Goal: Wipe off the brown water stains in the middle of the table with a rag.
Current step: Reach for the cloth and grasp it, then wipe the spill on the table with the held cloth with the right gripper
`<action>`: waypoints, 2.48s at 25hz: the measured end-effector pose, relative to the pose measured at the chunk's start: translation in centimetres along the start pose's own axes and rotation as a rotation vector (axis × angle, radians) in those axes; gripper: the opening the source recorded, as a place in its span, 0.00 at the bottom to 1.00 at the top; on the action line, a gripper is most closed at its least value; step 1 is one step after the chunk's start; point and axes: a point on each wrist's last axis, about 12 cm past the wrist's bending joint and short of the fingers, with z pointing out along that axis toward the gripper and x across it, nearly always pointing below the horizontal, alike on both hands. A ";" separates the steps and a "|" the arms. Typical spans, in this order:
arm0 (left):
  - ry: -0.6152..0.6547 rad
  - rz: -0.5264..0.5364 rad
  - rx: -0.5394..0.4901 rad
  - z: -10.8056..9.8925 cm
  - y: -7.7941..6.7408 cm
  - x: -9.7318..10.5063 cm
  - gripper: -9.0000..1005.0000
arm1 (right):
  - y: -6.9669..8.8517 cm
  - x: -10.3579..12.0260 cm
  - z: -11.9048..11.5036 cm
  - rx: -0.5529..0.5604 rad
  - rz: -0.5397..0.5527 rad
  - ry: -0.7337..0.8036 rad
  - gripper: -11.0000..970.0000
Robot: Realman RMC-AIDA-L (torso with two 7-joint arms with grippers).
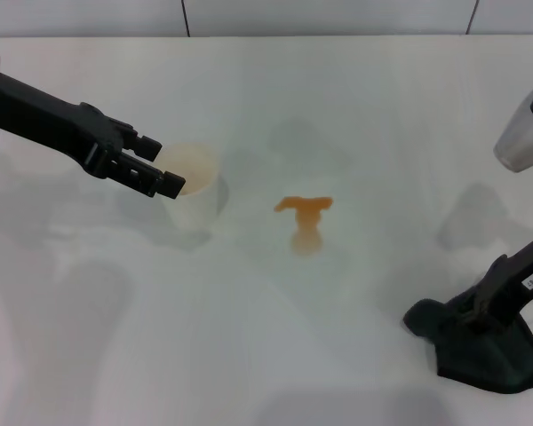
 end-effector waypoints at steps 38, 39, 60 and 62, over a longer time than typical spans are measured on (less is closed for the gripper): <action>0.001 0.002 -0.005 0.1 0.0 0.0 0.89 | 2.1 -10.0 3.0 0.122 -0.238 -0.172 0.11; 0.001 0.002 -0.005 0.1 0.0 0.0 0.89 | 2.3 -10.3 3.4 0.137 -0.257 -0.176 0.11; 0.002 0.003 -0.003 0.2 0.0 -0.2 0.89 | 3.1 -13.8 6.9 0.428 -0.477 -0.356 0.11; 0.002 0.003 -0.003 0.2 0.0 -0.2 0.89 | 2.4 -13.7 6.7 0.457 -0.462 -0.377 0.11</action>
